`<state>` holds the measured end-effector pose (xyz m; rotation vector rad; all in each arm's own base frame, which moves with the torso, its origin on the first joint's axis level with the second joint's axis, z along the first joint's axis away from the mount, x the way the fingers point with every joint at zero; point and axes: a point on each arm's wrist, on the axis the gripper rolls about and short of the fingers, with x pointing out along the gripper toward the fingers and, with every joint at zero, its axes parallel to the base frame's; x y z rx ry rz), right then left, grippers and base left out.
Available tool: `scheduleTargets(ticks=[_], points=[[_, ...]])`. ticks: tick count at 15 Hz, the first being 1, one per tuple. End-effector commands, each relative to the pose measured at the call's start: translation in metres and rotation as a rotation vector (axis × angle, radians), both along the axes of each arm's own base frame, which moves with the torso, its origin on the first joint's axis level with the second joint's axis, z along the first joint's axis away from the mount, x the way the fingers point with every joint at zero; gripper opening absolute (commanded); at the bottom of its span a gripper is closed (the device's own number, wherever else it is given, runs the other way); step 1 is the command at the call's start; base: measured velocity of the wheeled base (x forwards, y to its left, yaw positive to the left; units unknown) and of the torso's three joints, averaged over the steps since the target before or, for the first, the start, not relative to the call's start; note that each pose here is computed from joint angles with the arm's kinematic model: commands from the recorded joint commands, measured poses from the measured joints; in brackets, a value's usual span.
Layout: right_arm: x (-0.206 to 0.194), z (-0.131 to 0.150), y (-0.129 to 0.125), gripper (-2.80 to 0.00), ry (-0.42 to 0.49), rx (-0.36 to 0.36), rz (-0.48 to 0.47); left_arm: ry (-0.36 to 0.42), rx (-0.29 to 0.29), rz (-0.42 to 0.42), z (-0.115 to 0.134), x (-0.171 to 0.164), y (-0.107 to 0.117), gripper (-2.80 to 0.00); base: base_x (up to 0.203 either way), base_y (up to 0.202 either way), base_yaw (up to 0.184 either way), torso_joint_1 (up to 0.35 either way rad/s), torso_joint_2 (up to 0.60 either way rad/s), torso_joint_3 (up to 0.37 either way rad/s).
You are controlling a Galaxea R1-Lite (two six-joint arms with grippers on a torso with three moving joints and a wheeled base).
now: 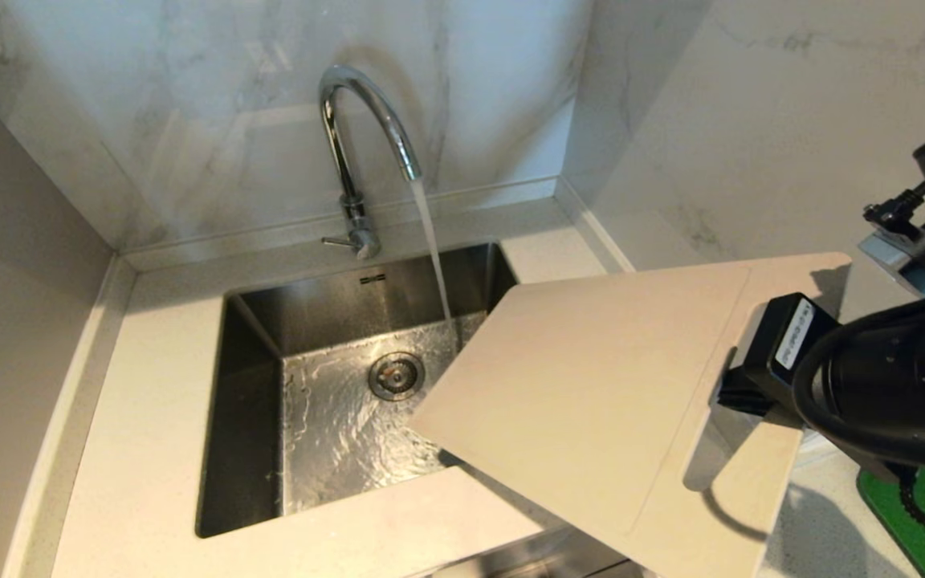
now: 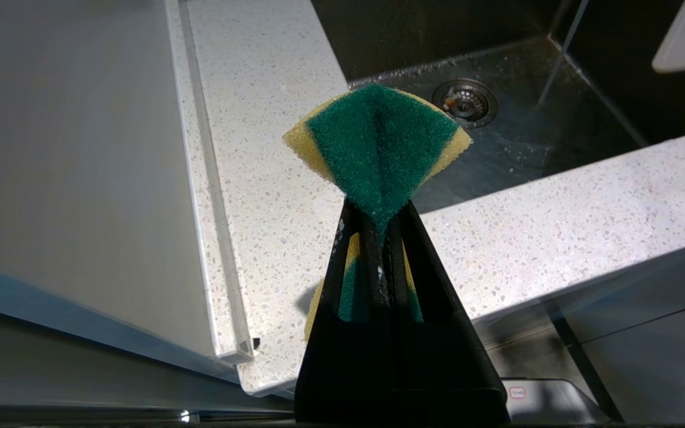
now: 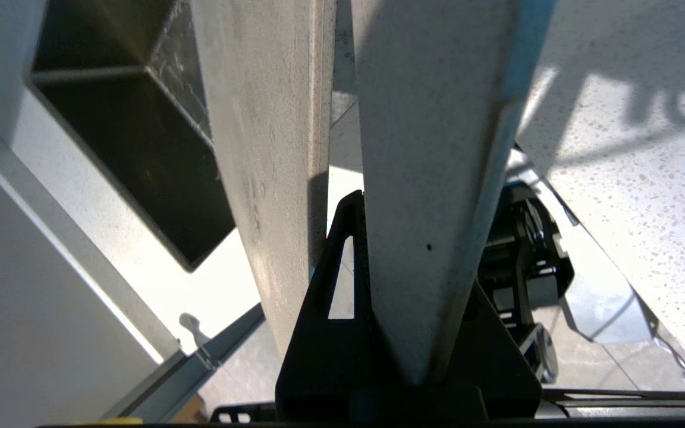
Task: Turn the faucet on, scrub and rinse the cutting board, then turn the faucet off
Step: Pick up the cutting board
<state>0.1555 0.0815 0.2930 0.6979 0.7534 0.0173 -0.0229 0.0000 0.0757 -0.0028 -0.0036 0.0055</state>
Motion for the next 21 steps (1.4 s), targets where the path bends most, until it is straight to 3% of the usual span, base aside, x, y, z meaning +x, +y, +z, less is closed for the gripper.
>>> scheduleTargets(ticks=[1, 6, 12, 17, 19, 21], points=[[0.020, 0.000, 0.006, -2.80, 0.044, -0.026, 0.012, -0.001, 0.000, 0.001, 0.000, 0.000, 0.000, -2.80, 0.000, 0.000, 0.000, 0.000, 0.00, 0.000], [0.045, 0.009, 0.009, -2.80, 0.037, -0.096, 0.104, -0.001, 0.000, 0.001, 0.000, 0.000, 0.000, -2.80, 0.000, 0.000, 0.000, 0.000, 0.00, 0.000], [0.041, 0.027, -0.014, -2.80, 0.093, -0.059, 0.210, -0.001, 0.000, 0.001, 0.000, 0.000, 0.000, -2.80, 0.000, 0.000, 0.000, 0.000, 0.00, 0.000], [0.050, 0.034, -0.030, -2.80, 0.127, -0.047, 0.203, -0.001, 0.000, 0.001, 0.000, 0.000, 0.000, -2.80, 0.000, 0.000, 0.000, 0.000, 0.00, 0.000], [0.049, 0.043, -0.039, -2.80, 0.135, -0.040, 0.270, -0.001, 0.000, 0.001, 0.000, 0.000, 0.000, -2.80, 0.000, 0.000, 0.000, 0.000, 0.00, 0.000], [0.051, 0.042, -0.041, -2.80, 0.150, -0.078, 0.335, -0.001, 0.000, 0.001, 0.000, 0.000, 0.000, -2.80, 0.000, 0.000, 0.000, 0.000, 0.00, 0.000]])
